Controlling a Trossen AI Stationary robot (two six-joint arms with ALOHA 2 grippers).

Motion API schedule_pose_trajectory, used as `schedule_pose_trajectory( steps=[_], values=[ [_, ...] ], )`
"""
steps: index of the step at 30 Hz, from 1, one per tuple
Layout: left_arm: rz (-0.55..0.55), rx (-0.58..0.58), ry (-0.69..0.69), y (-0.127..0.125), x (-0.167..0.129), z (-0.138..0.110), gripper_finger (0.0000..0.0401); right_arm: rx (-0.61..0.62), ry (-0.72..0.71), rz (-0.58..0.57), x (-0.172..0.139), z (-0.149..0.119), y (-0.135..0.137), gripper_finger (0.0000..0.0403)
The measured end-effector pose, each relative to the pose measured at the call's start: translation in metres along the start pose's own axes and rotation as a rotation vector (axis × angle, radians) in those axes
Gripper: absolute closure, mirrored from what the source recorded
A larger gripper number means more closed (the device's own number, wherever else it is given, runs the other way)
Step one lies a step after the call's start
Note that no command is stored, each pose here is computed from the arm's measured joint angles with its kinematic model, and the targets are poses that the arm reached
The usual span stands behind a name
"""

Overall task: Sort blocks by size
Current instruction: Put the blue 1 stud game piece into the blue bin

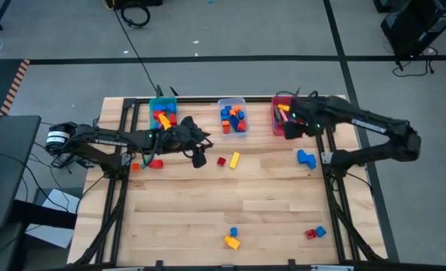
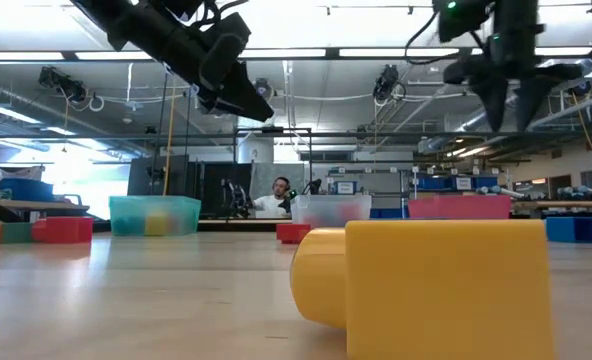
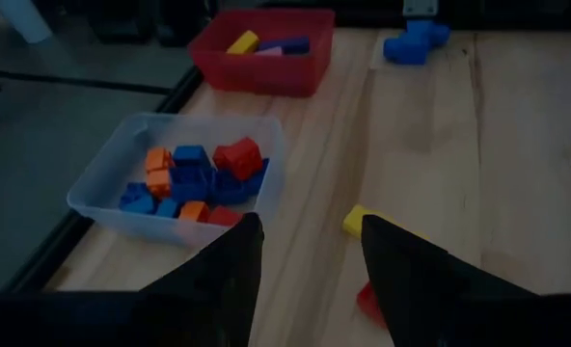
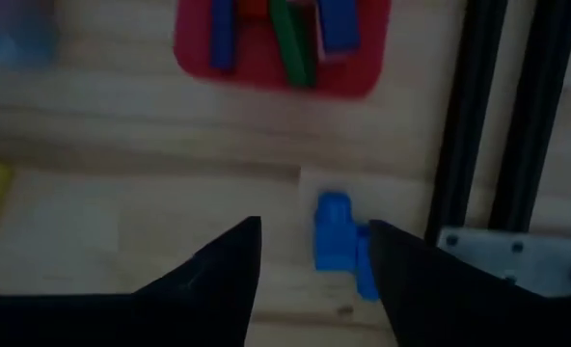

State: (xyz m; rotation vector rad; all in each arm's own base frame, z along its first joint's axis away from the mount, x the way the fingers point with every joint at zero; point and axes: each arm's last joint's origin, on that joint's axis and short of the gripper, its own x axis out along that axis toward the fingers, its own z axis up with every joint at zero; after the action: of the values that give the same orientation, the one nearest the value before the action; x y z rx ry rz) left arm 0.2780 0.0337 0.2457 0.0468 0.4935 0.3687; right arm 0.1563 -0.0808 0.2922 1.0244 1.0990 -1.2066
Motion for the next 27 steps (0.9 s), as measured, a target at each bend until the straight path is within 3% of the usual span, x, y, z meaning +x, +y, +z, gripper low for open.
schedule_pose_trajectory(
  steps=[6,12,20,27],
  values=[
    [0.0,-0.018,-0.064,0.0,0.0,0.006,0.0215,-0.003,0.028,-0.036,0.02,-0.031,-0.008,0.0171],
    [0.0,-0.037,-0.128,0.0,-0.001,0.013,0.0215,-0.09,0.053,-0.085,0.059,-0.049,-0.007,0.0142],
    [-0.009,-0.05,-0.164,-0.002,-0.002,0.016,0.0215,-0.176,0.023,-0.119,0.103,-0.058,-0.014,0.0125],
    [-0.026,-0.044,-0.168,-0.007,-0.003,0.017,0.0215,-0.203,-0.001,-0.073,0.129,-0.06,-0.019,0.013]
  ],
)
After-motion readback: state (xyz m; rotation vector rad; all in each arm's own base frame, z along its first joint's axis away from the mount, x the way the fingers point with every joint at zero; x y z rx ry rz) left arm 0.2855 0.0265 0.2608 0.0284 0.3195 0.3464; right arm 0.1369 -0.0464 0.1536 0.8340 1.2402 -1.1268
